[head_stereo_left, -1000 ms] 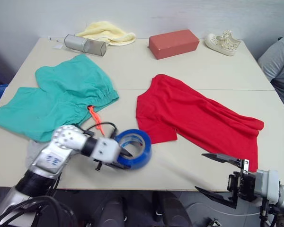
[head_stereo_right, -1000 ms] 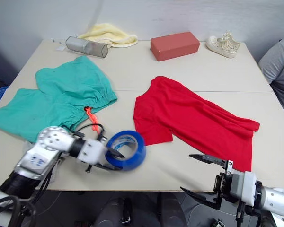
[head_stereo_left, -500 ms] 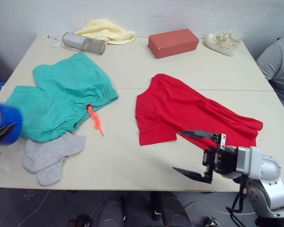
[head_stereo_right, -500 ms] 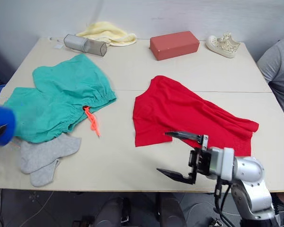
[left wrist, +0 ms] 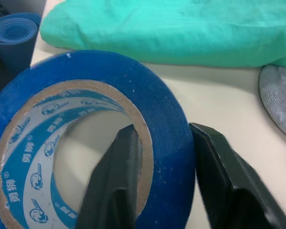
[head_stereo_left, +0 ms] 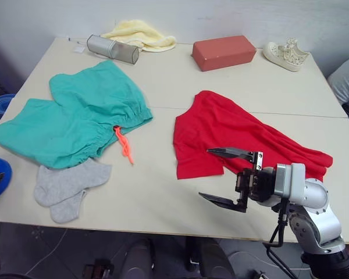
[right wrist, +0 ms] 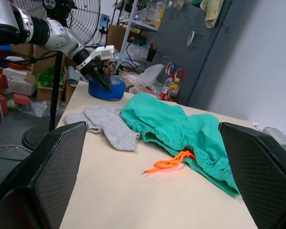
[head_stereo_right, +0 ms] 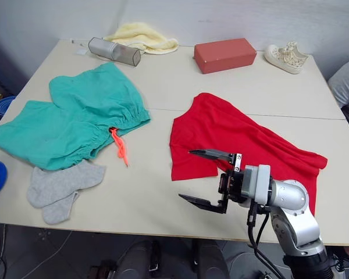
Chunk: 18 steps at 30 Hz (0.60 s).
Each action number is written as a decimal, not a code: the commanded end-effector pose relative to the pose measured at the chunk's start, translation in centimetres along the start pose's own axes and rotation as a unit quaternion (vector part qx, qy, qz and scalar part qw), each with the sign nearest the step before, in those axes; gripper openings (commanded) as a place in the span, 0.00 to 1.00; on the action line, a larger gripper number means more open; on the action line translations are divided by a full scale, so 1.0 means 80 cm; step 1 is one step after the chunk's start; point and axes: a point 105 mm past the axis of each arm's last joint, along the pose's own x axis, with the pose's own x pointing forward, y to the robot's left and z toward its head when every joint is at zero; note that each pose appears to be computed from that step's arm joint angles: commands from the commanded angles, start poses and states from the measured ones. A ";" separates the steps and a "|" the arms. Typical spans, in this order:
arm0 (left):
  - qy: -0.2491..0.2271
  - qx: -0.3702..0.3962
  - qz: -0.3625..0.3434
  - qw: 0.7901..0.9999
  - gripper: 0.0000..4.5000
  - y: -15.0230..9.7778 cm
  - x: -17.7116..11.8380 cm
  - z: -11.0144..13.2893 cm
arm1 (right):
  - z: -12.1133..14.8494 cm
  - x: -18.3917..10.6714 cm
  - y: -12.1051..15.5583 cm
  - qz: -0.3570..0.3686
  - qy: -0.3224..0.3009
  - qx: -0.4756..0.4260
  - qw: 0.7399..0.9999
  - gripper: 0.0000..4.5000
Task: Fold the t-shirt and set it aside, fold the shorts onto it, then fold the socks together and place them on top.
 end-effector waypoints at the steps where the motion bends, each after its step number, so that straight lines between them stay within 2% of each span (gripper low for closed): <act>1: -0.043 0.032 0.004 0.999 0.70 0.011 -0.009 0.027 | 0.011 -0.008 0.000 -0.011 0.008 -0.019 1.000 1.00; 2: -0.059 0.040 -0.004 0.997 0.77 0.011 -0.012 0.034 | 0.010 -0.012 -0.002 -0.020 0.015 -0.020 0.999 1.00; 5: -0.139 0.125 -0.030 0.982 0.99 0.004 -0.024 0.082 | 0.006 -0.040 -0.007 -0.052 0.056 -0.026 0.997 1.00; 7: -0.175 0.173 -0.095 0.965 0.99 -0.023 -0.025 0.105 | 0.002 -0.059 -0.009 -0.070 0.082 -0.024 0.994 1.00; 11: -0.181 0.283 -0.258 0.906 0.99 -0.112 -0.007 0.127 | -0.004 -0.106 -0.010 -0.105 0.146 -0.016 0.984 1.00; 14: -0.220 0.296 -0.349 0.862 0.99 -0.189 0.013 0.146 | -0.006 -0.131 -0.009 -0.128 0.185 -0.014 0.974 1.00; 16: -0.231 0.314 -0.421 0.819 0.99 -0.255 0.024 0.145 | -0.008 -0.148 -0.006 -0.144 0.224 -0.013 0.964 1.00; 18: -0.233 0.327 -0.478 0.781 0.99 -0.309 0.027 0.140 | -0.007 -0.164 -0.007 -0.178 0.255 -0.010 0.950 1.00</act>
